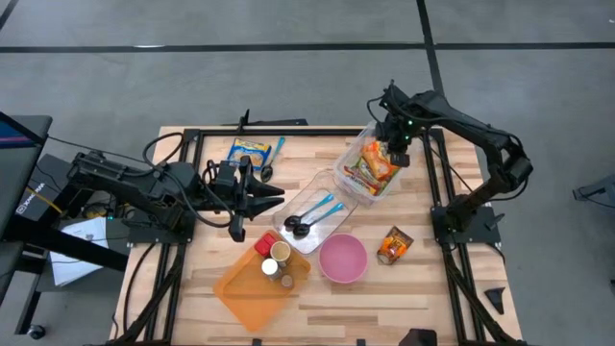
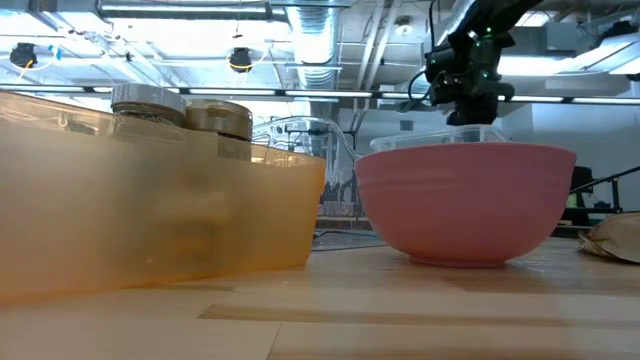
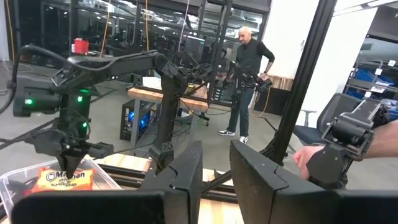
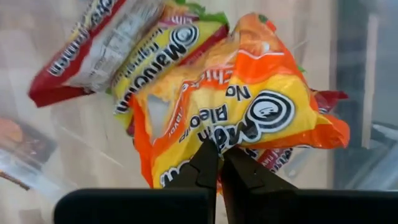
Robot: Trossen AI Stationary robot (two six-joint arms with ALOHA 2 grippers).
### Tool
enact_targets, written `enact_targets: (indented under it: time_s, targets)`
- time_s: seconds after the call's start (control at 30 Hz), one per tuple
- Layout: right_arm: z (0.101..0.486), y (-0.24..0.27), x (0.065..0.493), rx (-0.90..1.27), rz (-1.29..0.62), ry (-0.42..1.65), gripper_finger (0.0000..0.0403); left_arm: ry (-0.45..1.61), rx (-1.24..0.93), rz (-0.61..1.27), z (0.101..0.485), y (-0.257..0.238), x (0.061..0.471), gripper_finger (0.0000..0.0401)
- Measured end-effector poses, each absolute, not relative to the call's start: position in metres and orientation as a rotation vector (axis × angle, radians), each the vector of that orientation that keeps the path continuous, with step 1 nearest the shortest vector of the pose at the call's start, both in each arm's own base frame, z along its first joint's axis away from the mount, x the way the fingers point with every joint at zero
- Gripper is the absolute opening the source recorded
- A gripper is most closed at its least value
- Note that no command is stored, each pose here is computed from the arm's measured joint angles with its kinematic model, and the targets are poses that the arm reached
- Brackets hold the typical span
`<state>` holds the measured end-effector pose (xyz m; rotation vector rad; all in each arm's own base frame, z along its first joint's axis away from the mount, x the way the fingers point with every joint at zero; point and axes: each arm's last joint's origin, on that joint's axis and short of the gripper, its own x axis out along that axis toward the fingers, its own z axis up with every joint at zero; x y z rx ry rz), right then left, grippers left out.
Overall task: Pick & Place Food Item
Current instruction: Put the orange noodle pack into the transparent container
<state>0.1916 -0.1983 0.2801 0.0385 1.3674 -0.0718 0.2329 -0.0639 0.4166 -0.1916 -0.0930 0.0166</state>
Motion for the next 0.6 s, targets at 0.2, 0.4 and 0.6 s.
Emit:
enact_targets:
  time_s: [0.2,0.4,0.6]
  targets:
    - [0.272,-0.2,0.192,0.013,-0.114,1.392,0.0,-0.093,-0.203,0.015,0.417,-0.064,0.233,0.0076]
    - [0.274,-0.205,0.194,-0.053,-0.188,1.398,0.001,-0.093,-0.203,0.015,0.417,-0.064,0.233,0.0076]
    - [0.275,-0.21,0.194,-0.13,-0.264,1.432,0.0036,-0.093,-0.203,0.014,0.417,-0.064,0.233,0.0076]
